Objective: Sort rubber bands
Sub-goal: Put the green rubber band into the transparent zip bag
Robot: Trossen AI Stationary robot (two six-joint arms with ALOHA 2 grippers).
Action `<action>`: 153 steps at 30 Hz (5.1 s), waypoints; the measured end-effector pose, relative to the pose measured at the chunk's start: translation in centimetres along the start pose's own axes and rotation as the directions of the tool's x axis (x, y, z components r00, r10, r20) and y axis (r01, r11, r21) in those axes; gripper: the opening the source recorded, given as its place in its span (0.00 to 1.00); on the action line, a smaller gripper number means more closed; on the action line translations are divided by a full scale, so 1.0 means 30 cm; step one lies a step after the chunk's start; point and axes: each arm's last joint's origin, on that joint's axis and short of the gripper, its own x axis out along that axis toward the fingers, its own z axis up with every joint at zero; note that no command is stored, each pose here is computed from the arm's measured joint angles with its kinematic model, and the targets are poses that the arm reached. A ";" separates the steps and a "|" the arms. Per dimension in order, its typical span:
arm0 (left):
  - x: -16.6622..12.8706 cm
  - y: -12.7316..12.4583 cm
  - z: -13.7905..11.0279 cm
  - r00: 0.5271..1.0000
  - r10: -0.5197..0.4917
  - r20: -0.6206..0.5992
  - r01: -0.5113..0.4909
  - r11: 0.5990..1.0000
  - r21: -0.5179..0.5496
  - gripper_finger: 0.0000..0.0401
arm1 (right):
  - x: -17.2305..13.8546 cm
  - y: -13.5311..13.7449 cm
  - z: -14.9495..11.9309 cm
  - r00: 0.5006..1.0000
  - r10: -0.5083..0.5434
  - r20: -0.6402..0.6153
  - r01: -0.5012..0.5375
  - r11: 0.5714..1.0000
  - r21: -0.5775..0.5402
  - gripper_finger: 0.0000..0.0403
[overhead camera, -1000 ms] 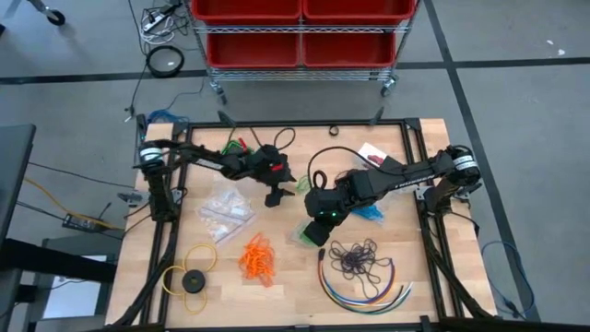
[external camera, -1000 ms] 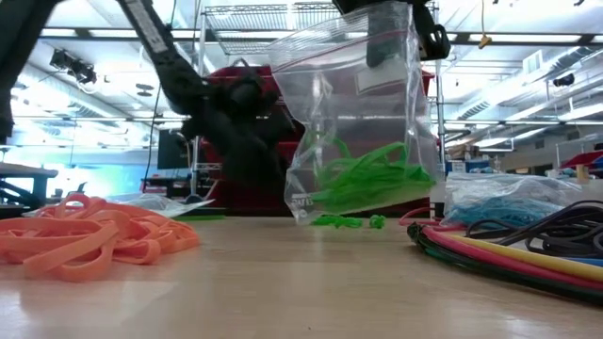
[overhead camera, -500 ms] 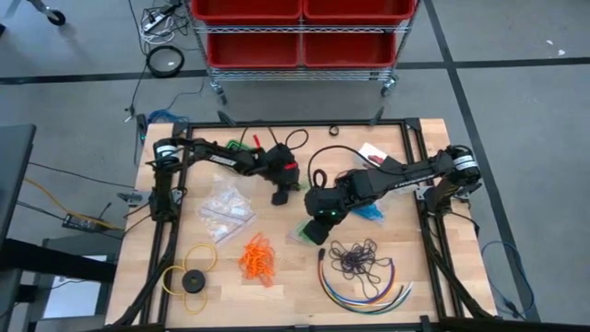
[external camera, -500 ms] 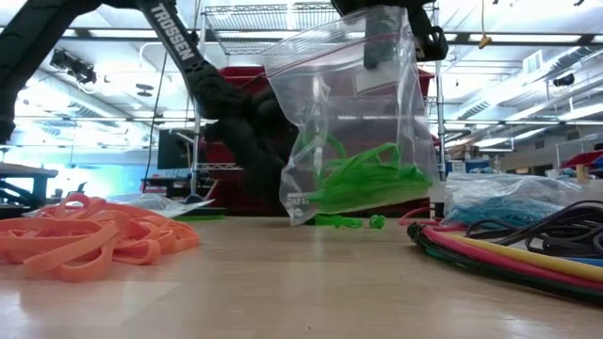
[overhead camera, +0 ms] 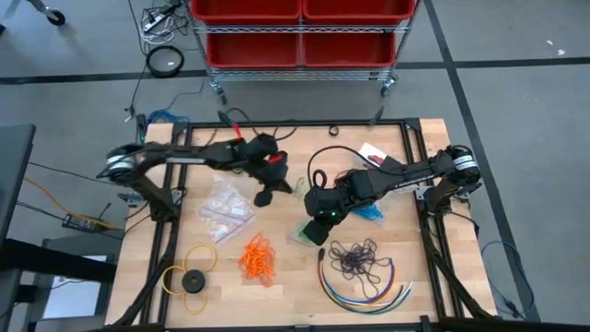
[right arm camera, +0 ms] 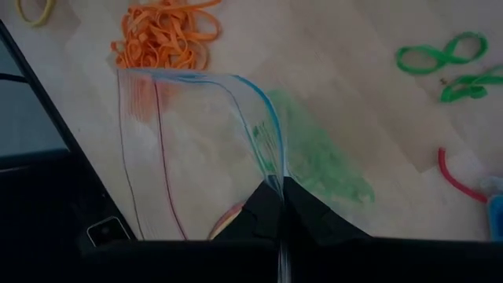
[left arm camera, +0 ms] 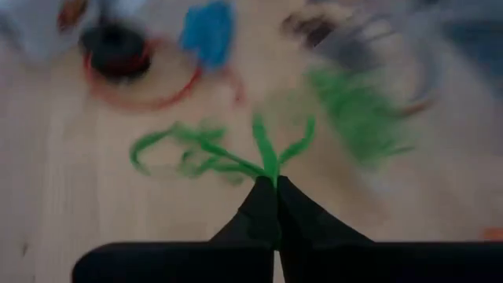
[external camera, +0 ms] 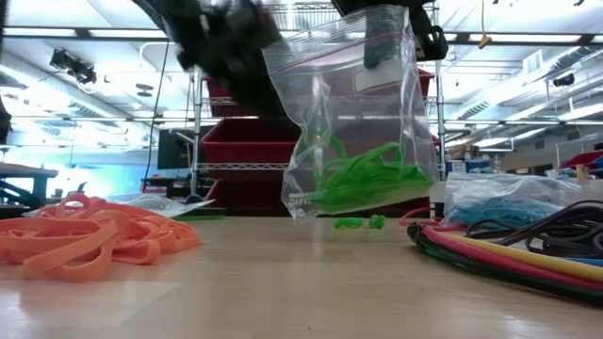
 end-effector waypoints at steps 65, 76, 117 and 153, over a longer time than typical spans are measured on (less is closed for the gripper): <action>0.075 -0.106 -0.258 0.964 0.261 -0.049 -0.254 0.960 0.117 0.32 | 0.001 0.027 -0.017 0.999 0.046 -0.005 -0.046 0.999 -0.003 0.00; 0.069 -0.092 -0.267 0.933 0.349 -0.089 -0.339 0.934 0.112 0.37 | 0.001 0.028 -0.018 0.999 0.043 0.000 -0.043 0.999 -0.009 0.00; -0.028 -0.145 -0.190 0.993 0.062 0.099 -0.071 0.994 0.087 0.01 | 0.000 0.028 -0.010 0.999 0.052 0.012 -0.052 0.998 -0.026 0.00; 0.140 -0.378 0.074 0.979 0.079 0.187 -0.101 0.988 0.113 0.09 | -0.001 0.004 0.027 0.998 0.054 0.033 -0.054 0.999 -0.001 0.00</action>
